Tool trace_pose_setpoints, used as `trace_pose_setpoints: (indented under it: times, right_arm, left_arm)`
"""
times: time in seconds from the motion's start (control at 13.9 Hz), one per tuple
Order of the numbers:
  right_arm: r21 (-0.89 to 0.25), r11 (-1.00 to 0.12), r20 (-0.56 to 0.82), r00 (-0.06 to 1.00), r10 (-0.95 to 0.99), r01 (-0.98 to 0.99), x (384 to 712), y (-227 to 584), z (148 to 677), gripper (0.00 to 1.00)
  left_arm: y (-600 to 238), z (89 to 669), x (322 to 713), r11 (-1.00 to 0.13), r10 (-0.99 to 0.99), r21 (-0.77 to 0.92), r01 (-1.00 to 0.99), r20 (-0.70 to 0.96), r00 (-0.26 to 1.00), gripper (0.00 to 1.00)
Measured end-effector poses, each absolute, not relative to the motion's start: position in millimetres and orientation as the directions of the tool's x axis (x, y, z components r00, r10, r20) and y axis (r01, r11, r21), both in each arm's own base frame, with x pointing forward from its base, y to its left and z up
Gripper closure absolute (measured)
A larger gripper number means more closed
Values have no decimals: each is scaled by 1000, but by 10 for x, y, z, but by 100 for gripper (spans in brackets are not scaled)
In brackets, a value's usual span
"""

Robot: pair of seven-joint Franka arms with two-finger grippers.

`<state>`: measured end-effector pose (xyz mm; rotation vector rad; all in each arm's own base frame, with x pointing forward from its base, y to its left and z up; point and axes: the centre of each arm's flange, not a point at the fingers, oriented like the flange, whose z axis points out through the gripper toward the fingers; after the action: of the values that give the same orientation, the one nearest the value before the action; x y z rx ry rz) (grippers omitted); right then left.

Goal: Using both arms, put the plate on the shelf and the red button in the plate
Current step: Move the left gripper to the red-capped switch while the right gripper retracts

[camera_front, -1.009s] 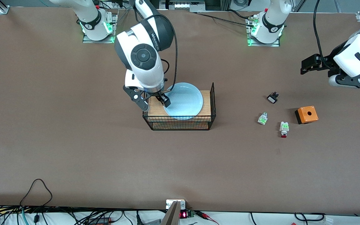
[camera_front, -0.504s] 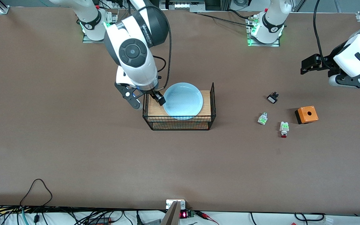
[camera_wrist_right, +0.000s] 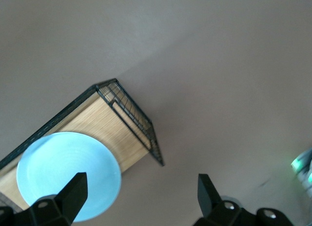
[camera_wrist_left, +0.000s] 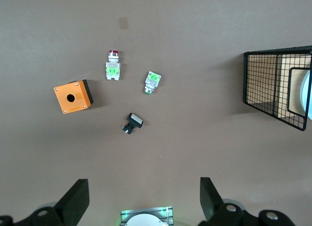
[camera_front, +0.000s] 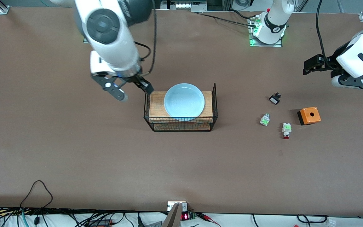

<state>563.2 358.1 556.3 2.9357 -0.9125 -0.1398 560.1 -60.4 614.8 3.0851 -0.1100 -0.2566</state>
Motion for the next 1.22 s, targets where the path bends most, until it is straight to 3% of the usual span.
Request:
trace_pose_setpoints:
  times: [0.36, 0.65, 0.94, 1.22]
  right_arm:
    - [59, -962, -66, 960, -271, -267, 5904, 2570, 5995, 0]
    - [72, -996, -67, 996, -67, -62, 6039, 1644, 6259, 0]
    - [72, -983, -75, 984, 162, 167, 6011, 639, 6506, 0]
    - [35, -961, -70, 960, 270, 273, 5988, 7, 6324, 0]
  left_arm:
    - [-605, 6149, 5601, -996, -75, 50, -67, -163, 984, 0]
    - [-612, 6072, 5653, -996, -75, 50, -68, -166, 983, 0]
    - [-578, 5402, 6076, -997, -61, 53, -53, -183, 981, 0]
    - [-362, 4415, 6523, -998, -47, 42, -40, -191, 980, 0]
